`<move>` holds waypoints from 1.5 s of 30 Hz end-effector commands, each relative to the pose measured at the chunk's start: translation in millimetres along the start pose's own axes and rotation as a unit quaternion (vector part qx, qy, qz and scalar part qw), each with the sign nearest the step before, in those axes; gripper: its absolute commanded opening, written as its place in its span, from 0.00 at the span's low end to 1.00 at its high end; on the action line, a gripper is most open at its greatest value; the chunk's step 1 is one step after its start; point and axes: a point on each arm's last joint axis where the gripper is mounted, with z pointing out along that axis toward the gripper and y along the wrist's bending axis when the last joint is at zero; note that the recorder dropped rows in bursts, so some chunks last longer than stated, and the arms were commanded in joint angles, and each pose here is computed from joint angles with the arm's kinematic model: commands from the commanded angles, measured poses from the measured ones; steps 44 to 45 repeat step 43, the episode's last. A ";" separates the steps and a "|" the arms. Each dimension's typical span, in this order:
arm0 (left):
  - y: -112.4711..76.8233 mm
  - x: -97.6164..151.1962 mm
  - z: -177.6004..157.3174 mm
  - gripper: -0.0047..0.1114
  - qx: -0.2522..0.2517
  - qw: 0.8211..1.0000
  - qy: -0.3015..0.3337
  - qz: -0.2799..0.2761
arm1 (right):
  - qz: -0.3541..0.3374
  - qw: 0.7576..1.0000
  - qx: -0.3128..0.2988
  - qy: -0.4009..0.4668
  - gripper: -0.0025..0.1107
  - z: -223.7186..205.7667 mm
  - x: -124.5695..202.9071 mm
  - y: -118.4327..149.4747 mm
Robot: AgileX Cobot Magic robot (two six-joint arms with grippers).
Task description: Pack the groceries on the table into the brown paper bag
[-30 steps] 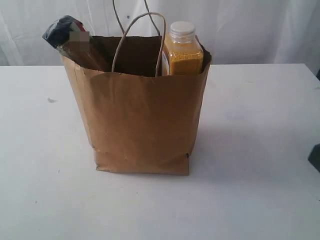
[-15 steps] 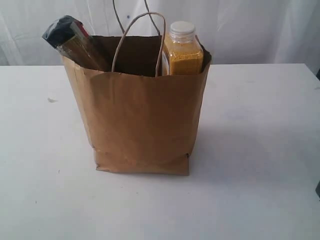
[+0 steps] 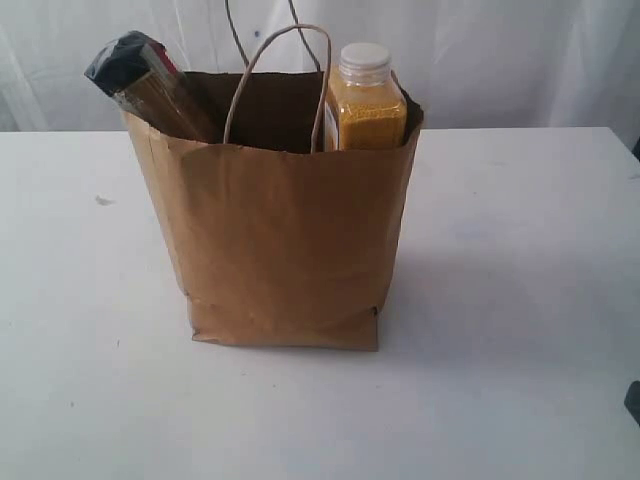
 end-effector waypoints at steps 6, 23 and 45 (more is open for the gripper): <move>0.0 0.9 0.1 0.04 0.000 1.000 -0.001 -0.002 | -0.007 1.000 0.003 -0.002 0.02 0.0 1.0 -0.6; 0.0 0.9 0.1 0.04 0.000 1.000 -0.001 -0.002 | -0.007 1.000 0.003 -0.002 0.02 0.0 1.0 -0.6; 5.3 0.8 0.0 0.04 -0.048 0.999 -0.002 -0.015 | -0.007 1.000 0.003 -0.002 0.02 0.0 1.0 -0.6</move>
